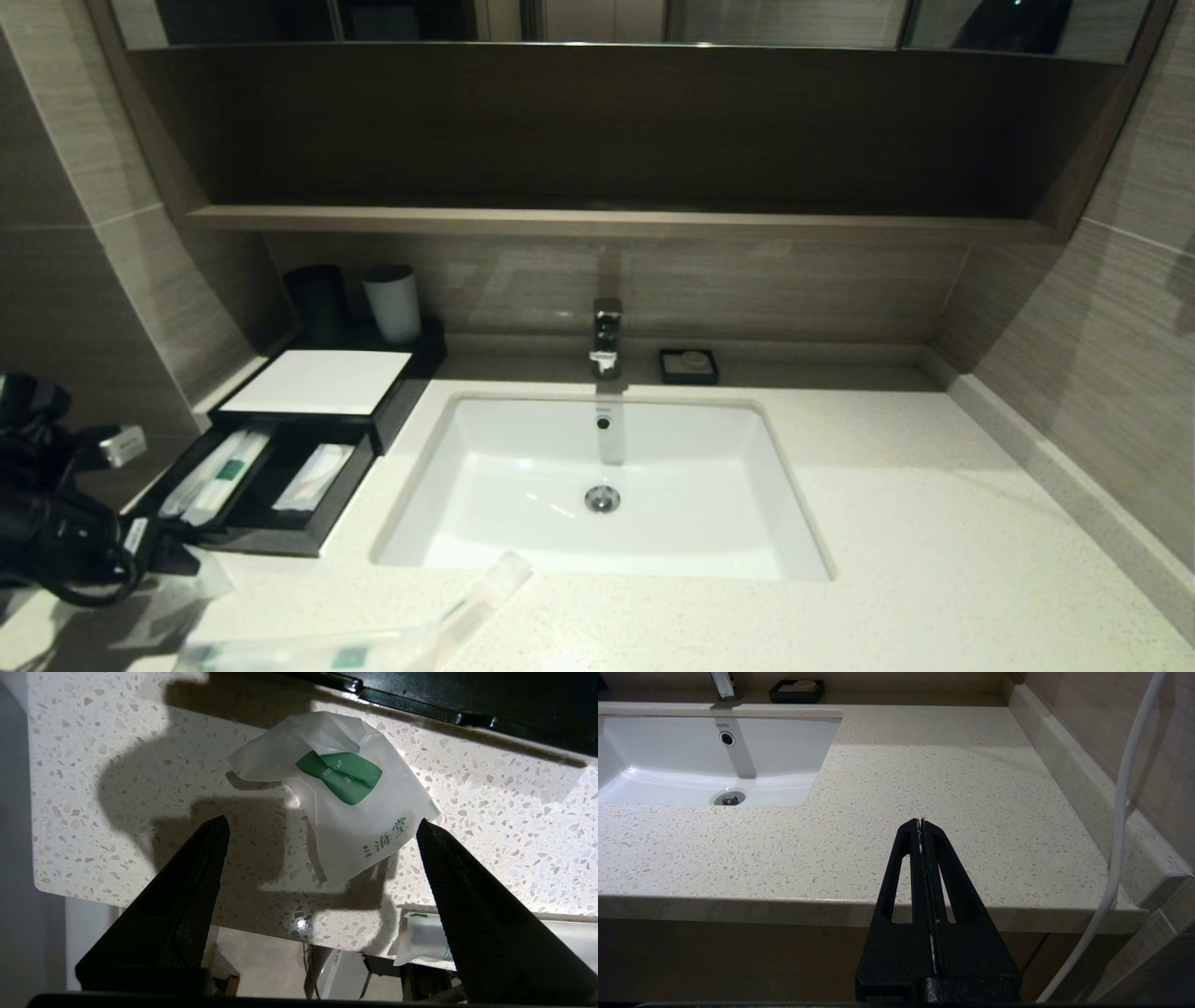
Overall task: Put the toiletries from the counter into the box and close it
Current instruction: Pick up the bathroom toiletry
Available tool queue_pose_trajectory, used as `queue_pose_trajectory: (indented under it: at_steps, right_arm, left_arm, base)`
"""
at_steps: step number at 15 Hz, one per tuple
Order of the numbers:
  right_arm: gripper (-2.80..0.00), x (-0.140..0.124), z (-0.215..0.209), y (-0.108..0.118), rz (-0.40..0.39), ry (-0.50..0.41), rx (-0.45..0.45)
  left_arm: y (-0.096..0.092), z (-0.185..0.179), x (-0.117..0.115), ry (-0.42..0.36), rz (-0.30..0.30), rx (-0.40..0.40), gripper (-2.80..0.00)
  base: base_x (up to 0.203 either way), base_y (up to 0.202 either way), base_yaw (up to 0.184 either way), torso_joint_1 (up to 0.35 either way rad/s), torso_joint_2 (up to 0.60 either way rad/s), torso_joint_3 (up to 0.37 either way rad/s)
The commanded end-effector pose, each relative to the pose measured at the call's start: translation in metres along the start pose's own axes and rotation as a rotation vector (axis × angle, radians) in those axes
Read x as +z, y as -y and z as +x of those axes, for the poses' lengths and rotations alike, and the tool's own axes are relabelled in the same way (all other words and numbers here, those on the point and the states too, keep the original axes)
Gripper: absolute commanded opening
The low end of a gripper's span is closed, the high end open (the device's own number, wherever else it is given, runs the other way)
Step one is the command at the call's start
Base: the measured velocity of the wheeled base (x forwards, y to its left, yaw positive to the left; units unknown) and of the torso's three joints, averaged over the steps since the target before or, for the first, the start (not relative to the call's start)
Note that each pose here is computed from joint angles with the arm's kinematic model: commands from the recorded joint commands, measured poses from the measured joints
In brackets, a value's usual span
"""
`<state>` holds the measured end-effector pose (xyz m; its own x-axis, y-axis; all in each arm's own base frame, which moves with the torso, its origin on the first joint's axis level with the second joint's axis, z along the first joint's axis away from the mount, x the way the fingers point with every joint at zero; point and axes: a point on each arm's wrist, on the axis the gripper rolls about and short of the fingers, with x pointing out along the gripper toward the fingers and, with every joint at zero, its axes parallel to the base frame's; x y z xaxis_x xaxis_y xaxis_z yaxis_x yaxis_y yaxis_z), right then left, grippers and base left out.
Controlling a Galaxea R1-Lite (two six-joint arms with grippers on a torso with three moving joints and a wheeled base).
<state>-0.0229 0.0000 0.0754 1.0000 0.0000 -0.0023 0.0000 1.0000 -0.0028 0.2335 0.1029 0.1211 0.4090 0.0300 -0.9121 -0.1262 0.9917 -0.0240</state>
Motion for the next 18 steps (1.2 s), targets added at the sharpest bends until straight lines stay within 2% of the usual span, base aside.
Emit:
queue_pose_trajectory:
  at_steps: [1,6,11,18]
  right_arm:
    - [-2.80,0.000,0.000,0.000,0.000,0.002,0.000]
    - [-2.80,0.000,0.000,0.000,0.000,0.000,0.000]
    - [-2.80,0.000,0.000,0.000,0.000,0.001,0.000]
    - [-2.80,0.000,0.000,0.000,0.000,0.002,0.000]
  left_arm:
    - [0.000,0.004,-0.001,-0.017,-0.001,-0.008,0.00]
    - [-0.004,0.022,0.004,-0.028,-0.014,-0.035,0.00]
    - [-0.002,0.023,0.004,-0.015,-0.013,-0.066,0.00]
    - [-0.001,0.029,0.002,-0.036,-0.008,-0.080,0.00]
  base:
    - [0.000,0.000,0.000,0.000,0.00,0.000]
    - [0.000,0.000,0.000,0.000,0.00,0.000]
    - [0.000,0.000,0.000,0.000,0.00,0.000]
    - [0.000,0.000,0.000,0.000,0.00,0.000]
